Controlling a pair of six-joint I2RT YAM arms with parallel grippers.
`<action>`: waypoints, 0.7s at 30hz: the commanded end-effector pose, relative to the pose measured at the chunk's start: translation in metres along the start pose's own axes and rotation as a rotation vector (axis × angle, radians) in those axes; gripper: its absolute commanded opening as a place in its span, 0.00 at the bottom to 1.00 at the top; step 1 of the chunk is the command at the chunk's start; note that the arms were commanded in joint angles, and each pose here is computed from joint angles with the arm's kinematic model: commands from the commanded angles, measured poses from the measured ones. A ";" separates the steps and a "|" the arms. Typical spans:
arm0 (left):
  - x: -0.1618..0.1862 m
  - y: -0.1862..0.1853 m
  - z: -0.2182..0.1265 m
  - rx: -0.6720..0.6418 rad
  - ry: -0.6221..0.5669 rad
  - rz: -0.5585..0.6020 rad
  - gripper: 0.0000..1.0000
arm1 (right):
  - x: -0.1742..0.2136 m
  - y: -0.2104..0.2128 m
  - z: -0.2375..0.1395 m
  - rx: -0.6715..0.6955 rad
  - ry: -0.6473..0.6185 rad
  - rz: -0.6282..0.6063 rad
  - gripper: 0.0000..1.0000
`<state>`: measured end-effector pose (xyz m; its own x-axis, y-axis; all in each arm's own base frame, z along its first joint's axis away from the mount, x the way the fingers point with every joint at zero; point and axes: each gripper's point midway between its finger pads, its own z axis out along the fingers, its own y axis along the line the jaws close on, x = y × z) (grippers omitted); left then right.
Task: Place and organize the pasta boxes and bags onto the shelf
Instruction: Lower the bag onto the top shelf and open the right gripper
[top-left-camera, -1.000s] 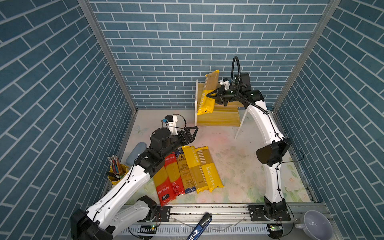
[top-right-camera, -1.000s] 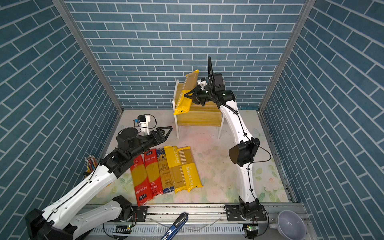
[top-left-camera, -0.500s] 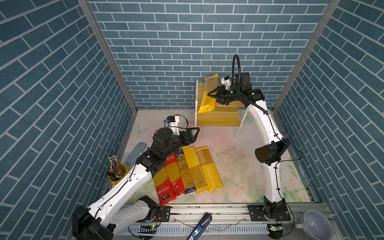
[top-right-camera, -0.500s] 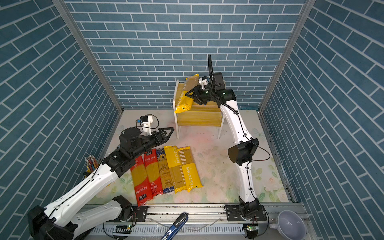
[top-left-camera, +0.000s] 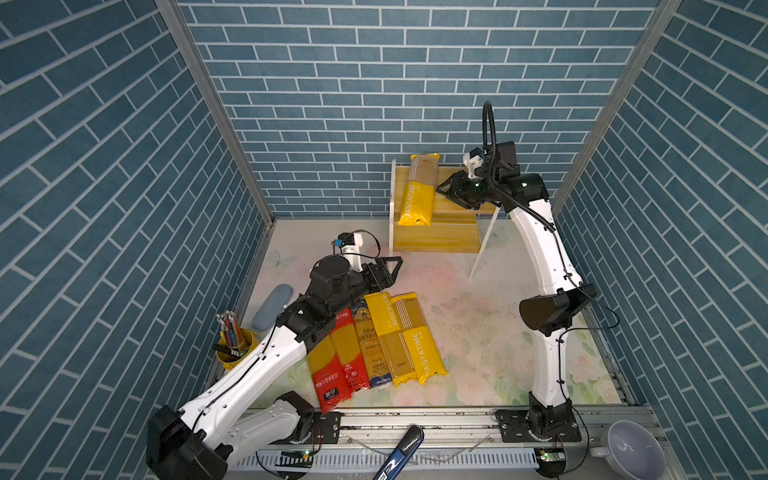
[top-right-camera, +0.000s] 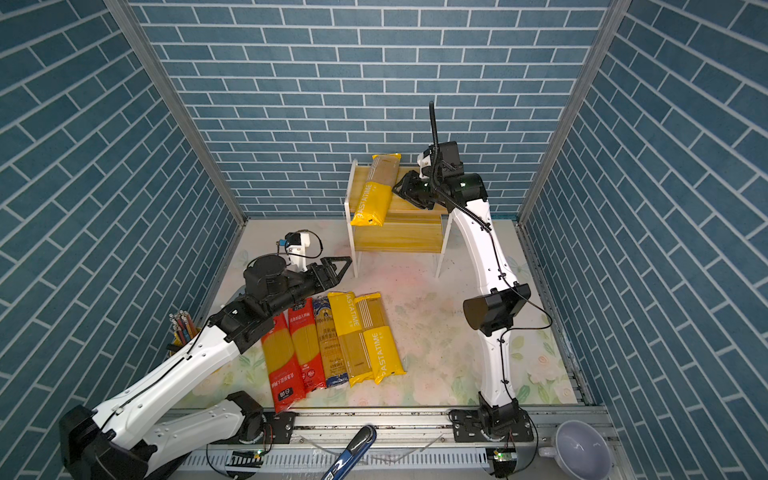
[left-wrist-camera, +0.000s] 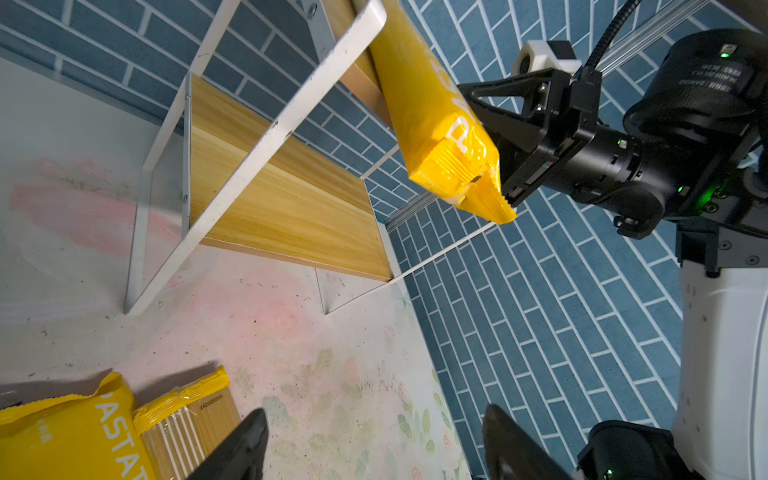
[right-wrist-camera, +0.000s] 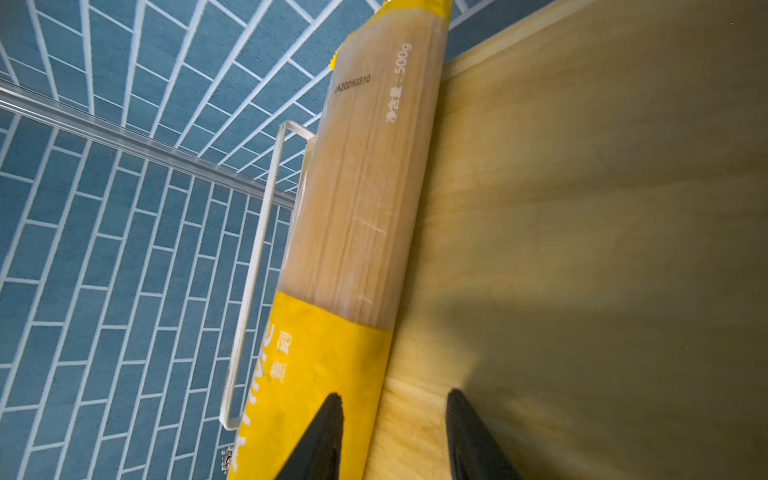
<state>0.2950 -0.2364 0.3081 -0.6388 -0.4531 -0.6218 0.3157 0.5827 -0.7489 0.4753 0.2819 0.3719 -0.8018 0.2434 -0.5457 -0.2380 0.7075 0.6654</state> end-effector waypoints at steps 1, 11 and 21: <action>0.001 -0.006 0.003 0.017 -0.008 0.017 0.82 | 0.001 0.003 0.007 0.005 -0.022 -0.031 0.41; 0.005 -0.006 0.009 0.012 0.011 0.018 0.82 | -0.009 0.015 0.057 -0.115 -0.041 -0.022 0.37; 0.012 -0.004 0.011 0.004 0.022 0.024 0.82 | 0.004 0.016 0.086 -0.159 0.010 0.004 0.35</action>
<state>0.2929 -0.2510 0.2964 -0.6642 -0.4231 -0.6163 0.3152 0.5890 -0.7441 0.5185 0.3406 0.3774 -0.7343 0.2761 -0.6202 -0.3902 0.5759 0.7184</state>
